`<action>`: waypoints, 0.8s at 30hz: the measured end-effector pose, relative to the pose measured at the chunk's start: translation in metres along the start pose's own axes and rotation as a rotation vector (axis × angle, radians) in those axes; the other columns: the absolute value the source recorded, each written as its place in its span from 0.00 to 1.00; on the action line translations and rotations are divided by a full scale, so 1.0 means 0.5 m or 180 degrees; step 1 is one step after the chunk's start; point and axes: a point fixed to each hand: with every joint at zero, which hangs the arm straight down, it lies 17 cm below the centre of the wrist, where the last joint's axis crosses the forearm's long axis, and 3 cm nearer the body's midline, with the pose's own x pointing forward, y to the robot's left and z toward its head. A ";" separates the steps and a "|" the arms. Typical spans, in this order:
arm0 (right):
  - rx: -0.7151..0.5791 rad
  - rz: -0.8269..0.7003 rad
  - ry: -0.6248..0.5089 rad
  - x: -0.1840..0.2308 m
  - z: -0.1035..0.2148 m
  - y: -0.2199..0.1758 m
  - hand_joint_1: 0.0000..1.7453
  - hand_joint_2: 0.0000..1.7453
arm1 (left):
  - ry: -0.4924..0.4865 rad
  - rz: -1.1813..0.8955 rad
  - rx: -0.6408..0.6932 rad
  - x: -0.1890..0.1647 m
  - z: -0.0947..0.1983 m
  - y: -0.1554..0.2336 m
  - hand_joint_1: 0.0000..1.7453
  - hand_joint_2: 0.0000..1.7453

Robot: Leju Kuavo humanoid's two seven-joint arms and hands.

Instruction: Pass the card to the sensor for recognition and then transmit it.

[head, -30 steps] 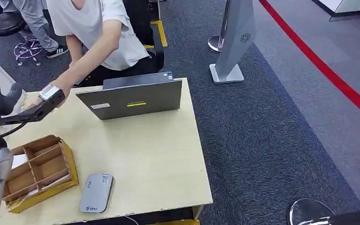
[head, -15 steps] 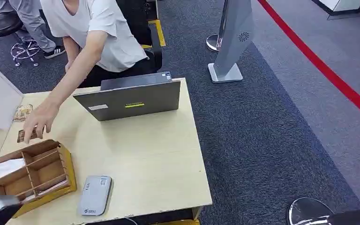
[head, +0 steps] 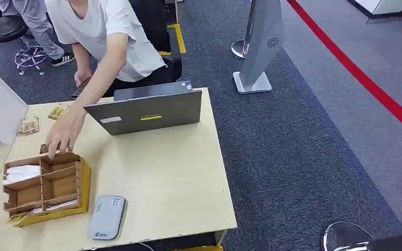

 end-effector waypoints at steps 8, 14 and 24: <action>0.0164 0.0309 -0.0371 0.045 -0.008 0.036 0.00 1.00 | 0.2214 -0.0061 0.0035 -0.578 0.213 -0.162 0.00 1.00; 0.0334 0.0125 -0.0439 0.063 -0.018 0.082 0.00 0.00 | 0.2649 0.0021 -0.0499 -0.654 0.302 -0.296 0.00 0.00; 0.0576 -0.0108 -0.0486 0.083 -0.036 0.140 0.00 0.00 | 0.2721 -0.0169 -0.1141 -0.665 0.336 -0.400 0.00 0.00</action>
